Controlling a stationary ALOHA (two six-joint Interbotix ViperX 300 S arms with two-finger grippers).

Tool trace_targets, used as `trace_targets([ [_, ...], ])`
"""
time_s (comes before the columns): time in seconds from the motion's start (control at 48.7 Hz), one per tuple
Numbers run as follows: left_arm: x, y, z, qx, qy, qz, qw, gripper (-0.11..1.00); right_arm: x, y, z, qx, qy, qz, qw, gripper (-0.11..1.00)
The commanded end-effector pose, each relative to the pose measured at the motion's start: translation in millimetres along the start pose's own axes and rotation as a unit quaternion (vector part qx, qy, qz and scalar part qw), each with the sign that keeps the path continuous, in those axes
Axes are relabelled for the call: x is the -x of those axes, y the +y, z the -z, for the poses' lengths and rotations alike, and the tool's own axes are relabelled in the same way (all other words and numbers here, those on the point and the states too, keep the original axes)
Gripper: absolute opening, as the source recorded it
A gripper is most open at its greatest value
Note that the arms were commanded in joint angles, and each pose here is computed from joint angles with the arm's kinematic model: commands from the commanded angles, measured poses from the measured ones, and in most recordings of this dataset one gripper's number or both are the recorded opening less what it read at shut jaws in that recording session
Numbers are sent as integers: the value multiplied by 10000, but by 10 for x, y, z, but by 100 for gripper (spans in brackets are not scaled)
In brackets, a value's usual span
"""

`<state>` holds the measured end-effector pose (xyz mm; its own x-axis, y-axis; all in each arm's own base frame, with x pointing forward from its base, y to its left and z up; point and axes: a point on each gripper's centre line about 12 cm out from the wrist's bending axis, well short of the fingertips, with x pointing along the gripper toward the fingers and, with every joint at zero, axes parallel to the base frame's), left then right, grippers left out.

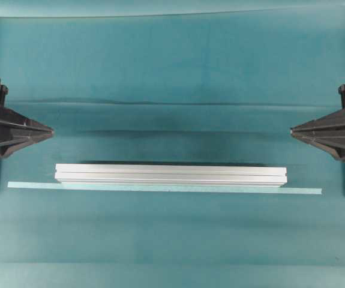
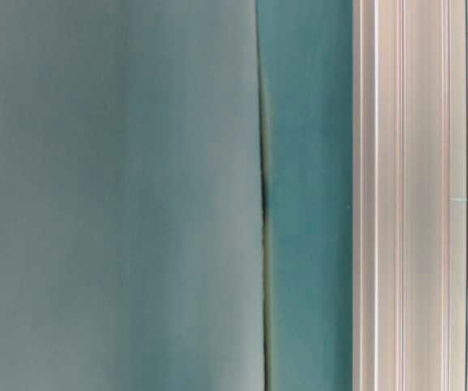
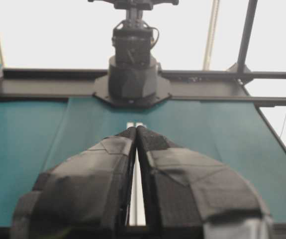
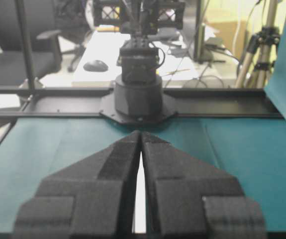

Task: Lift the metal rail with both hands.
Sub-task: 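Move both grippers inward over the two ends of the silver rail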

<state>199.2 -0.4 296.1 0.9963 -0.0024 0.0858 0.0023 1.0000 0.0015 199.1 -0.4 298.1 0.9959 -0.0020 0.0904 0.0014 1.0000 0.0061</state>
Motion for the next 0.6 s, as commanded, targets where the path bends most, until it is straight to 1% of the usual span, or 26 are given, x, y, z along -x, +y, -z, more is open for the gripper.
trace_targets([
  [0.0,-52,23,-39,97,245,-55,9996,14,-32,-8,19,-59,61,23,10000,14],
  [0.041,-77,21,-56,152,429,-53,9990,14,-52,-14,40,-253,244,61,9994,16],
  [0.062,-86,21,-69,167,521,-57,9985,11,-64,-18,50,-381,359,87,9986,16],
  [0.144,-139,10,-122,168,865,-38,9961,2,-116,-12,102,-832,944,133,9920,5],
  [0.226,-193,9,-203,297,1071,-54,9938,-1,-164,4,122,-1055,1444,146,9838,2],
  [0.329,-266,21,-266,343,1343,-98,9903,-1,-237,16,142,-1218,1992,180,9722,2],
  [0.39,-335,16,-262,349,1586,-97,9867,-1,-296,24,160,-1281,2305,201,9644,2],
  [0.411,-351,13,-249,348,1669,-94,9853,-1,-326,24,173,-1309,2452,221,9603,2],
  [0.513,-470,-1,-181,379,2077,-89,9774,-1,-440,30,223,-1331,2900,258,9474,2],
  [0.575,-548,-12,-110,364,2369,-79,9708,-1,-511,34,265,-1324,3155,273,9392,2],
])
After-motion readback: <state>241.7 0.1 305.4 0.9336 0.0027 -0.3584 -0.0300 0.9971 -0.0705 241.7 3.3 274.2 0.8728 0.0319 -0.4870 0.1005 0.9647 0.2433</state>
